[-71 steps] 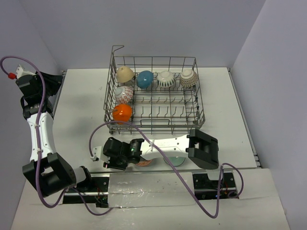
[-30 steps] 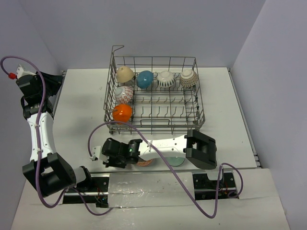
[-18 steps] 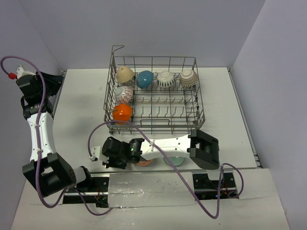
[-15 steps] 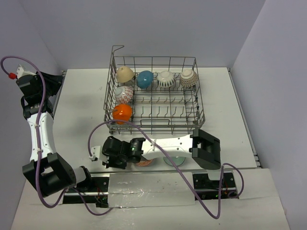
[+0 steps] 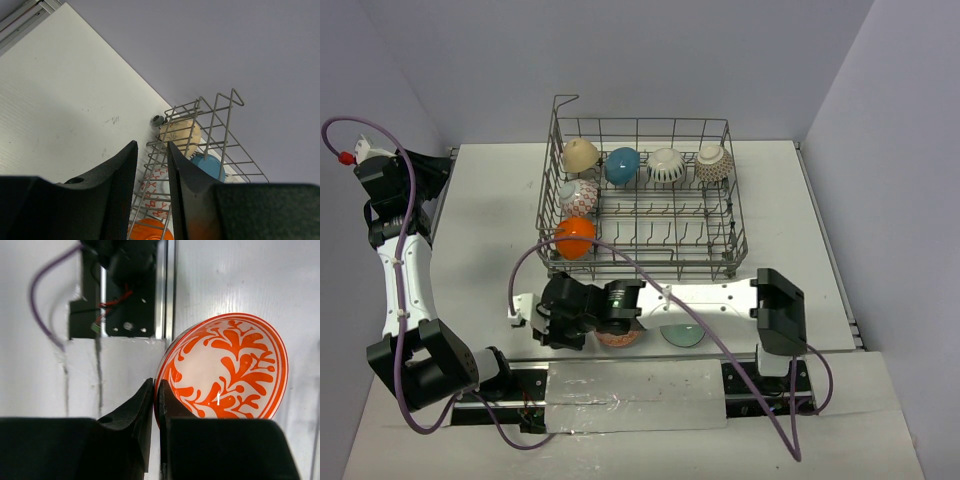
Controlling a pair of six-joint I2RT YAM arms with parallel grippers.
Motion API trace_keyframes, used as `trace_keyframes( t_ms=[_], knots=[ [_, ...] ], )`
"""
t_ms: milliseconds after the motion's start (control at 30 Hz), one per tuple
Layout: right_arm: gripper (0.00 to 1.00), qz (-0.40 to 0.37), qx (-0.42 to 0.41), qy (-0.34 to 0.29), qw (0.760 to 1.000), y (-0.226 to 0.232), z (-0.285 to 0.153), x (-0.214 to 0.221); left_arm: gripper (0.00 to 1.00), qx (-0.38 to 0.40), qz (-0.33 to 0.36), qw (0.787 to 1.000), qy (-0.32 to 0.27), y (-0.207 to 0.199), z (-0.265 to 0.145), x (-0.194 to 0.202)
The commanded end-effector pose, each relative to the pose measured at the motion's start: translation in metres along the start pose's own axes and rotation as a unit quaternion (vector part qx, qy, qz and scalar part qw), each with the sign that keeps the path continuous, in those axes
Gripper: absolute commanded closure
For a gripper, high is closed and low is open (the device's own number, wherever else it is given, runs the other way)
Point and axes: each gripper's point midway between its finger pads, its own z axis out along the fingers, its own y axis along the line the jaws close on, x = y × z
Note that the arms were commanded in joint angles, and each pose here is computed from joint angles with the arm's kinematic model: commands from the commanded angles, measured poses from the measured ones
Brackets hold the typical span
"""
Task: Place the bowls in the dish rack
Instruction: Pick up the bowl from the center of the board.
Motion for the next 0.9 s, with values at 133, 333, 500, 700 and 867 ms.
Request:
trace_keyframes(
  t_ms=[133, 333, 500, 700, 867],
  knots=[
    [1.0, -0.027, -0.027, -0.176, 0.984, 0.029, -0.105, -0.092, 0.64, 0.008, 0.011, 1.0, -0.011, -0.006, -0.002, -0.005],
    [1.0, -0.038, -0.007, -0.243, 0.969, 0.031, -0.157, -0.117, 0.65, 0.009, 0.015, 1.0, -0.012, -0.009, -0.004, -0.004],
    [1.0, -0.033, 0.064, -0.276, 0.958, 0.004, -0.188, -0.131, 0.64, 0.014, 0.022, 1.0, -0.013, -0.016, -0.005, -0.002],
    [1.0, -0.01, 0.139, -0.291, 0.946, -0.038, -0.214, -0.14, 0.64, 0.025, 0.039, 0.999, -0.009, -0.032, -0.009, 0.005],
    [1.0, 0.034, 0.212, -0.294, 0.931, -0.092, -0.235, -0.134, 0.64, 0.044, 0.061, 0.997, -0.004, -0.056, -0.014, 0.017]
  ],
)
